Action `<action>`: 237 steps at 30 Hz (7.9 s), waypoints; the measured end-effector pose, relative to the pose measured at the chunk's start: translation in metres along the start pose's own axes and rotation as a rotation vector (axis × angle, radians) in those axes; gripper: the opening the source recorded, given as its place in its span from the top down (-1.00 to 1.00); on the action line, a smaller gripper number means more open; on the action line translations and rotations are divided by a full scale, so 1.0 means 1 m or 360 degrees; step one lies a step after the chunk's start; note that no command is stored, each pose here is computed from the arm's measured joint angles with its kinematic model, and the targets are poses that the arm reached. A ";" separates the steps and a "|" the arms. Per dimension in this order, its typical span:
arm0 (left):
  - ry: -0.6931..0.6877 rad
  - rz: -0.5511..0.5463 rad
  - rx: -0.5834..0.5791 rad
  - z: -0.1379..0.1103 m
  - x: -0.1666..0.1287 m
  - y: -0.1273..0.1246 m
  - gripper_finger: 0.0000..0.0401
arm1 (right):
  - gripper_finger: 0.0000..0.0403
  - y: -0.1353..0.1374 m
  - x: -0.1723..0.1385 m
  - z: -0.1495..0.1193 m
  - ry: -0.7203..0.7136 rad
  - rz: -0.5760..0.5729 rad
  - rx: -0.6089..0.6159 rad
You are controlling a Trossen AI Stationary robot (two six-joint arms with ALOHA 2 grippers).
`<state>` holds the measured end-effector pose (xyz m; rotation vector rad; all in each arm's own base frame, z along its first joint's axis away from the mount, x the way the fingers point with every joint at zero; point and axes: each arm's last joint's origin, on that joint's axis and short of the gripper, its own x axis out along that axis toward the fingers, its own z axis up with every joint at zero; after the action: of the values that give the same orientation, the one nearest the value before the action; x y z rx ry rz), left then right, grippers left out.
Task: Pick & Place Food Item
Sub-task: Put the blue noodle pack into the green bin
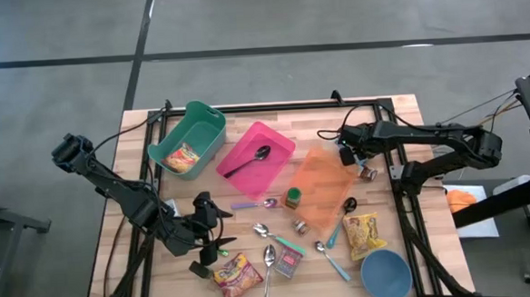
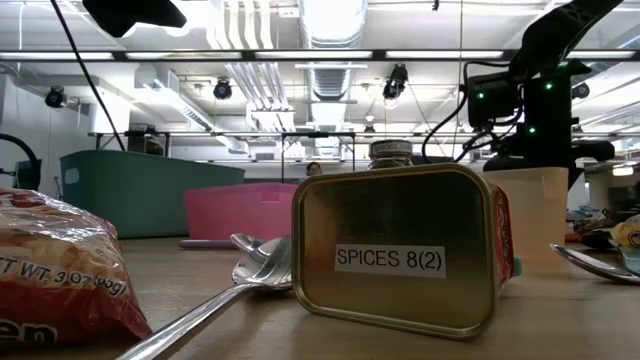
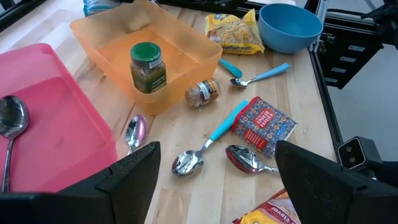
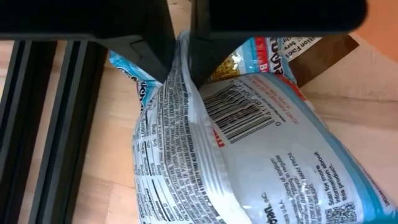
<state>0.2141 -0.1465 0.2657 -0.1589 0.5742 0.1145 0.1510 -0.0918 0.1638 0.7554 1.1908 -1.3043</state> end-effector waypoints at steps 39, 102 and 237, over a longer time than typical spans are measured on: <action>-0.0130 0.0147 -0.0367 0.005 0.002 0.005 -0.58 | 0.96 -0.016 -0.095 -0.005 -0.0481 0.0432 -0.0246; -0.0476 0.0018 -0.0631 0.045 0.058 0.021 0.34 | 0.96 0.191 -0.247 -0.125 -0.1332 0.0833 -0.1014; 0.0881 0.1537 -0.1073 -0.034 0.011 0.240 0.92 | -0.35 0.170 -0.197 -0.158 -0.1121 0.0604 -0.1129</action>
<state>0.1690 0.0839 0.2029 -0.5692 1.1154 1.2392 0.3060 0.1459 0.2723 -0.0235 0.7822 -0.6508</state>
